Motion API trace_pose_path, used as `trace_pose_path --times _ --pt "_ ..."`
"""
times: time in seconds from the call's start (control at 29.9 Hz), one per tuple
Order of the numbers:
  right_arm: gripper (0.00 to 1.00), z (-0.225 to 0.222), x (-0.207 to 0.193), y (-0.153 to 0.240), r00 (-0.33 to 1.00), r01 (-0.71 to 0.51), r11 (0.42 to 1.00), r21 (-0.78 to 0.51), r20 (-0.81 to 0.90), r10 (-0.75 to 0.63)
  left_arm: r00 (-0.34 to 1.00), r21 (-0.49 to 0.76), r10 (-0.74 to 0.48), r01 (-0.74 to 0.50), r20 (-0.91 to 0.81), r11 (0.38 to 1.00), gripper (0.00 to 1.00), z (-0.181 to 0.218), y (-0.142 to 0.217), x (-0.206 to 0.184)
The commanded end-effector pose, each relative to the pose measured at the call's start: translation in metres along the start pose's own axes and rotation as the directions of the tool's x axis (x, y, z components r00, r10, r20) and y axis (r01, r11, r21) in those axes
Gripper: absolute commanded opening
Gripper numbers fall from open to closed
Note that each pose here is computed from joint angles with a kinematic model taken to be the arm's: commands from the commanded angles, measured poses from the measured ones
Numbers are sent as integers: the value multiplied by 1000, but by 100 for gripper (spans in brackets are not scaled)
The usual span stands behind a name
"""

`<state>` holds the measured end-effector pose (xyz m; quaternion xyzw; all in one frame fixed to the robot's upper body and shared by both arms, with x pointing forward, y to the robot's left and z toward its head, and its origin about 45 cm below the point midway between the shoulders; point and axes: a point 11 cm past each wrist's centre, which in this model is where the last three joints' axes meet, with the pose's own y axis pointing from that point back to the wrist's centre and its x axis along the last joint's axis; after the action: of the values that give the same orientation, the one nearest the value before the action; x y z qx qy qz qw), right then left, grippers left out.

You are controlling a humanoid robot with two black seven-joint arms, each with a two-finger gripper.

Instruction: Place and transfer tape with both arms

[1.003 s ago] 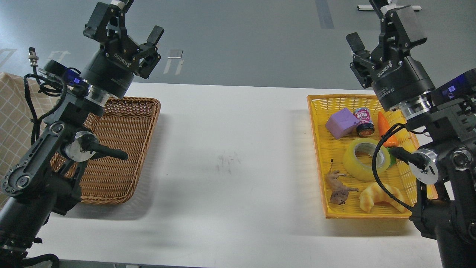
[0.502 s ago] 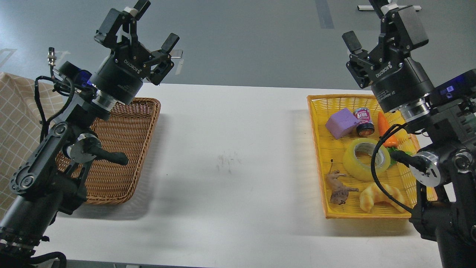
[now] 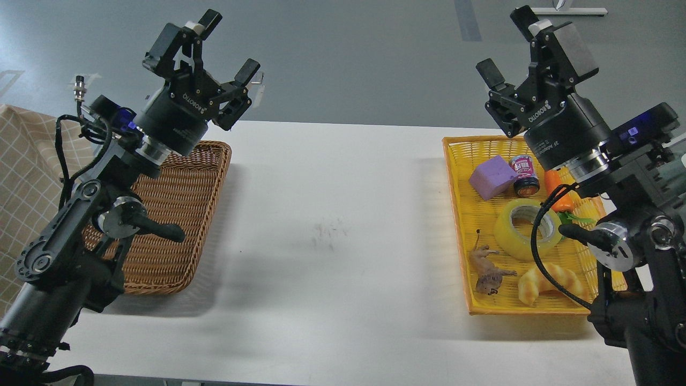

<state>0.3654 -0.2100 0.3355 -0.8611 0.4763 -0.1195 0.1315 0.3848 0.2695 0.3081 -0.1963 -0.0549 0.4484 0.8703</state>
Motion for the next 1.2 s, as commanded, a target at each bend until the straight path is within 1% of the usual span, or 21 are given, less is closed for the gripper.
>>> trace_pose_path --times 0.0,0.84,0.9,0.97,1.1,1.17 --pt "100 -1 2 1 1000 -7 1000 6 -1 7 1000 -6 4 -4 -4 1000 98 1 0 1" --pt "99 -8 2 -2 1000 5 1000 17 -29 -5 1000 -9 3 -3 -9 1000 98 0 0 -1" --pt "99 -9 4 -1 998 9 1000 10 -61 -8 1000 -5 2 -2 -4 1000 98 0 1 -1" --pt "99 -12 11 2 989 10 1000 -20 -146 -13 1000 -1 5 -5 -4 1000 98 -2 1 -1" --pt "99 -11 17 5 981 10 999 -45 -192 -18 1000 -1 4 -4 -5 1000 98 -2 1 -1" --pt "99 -12 25 9 969 8 997 -74 -246 -26 1000 0 4 -4 -4 1000 98 -2 1 -1"
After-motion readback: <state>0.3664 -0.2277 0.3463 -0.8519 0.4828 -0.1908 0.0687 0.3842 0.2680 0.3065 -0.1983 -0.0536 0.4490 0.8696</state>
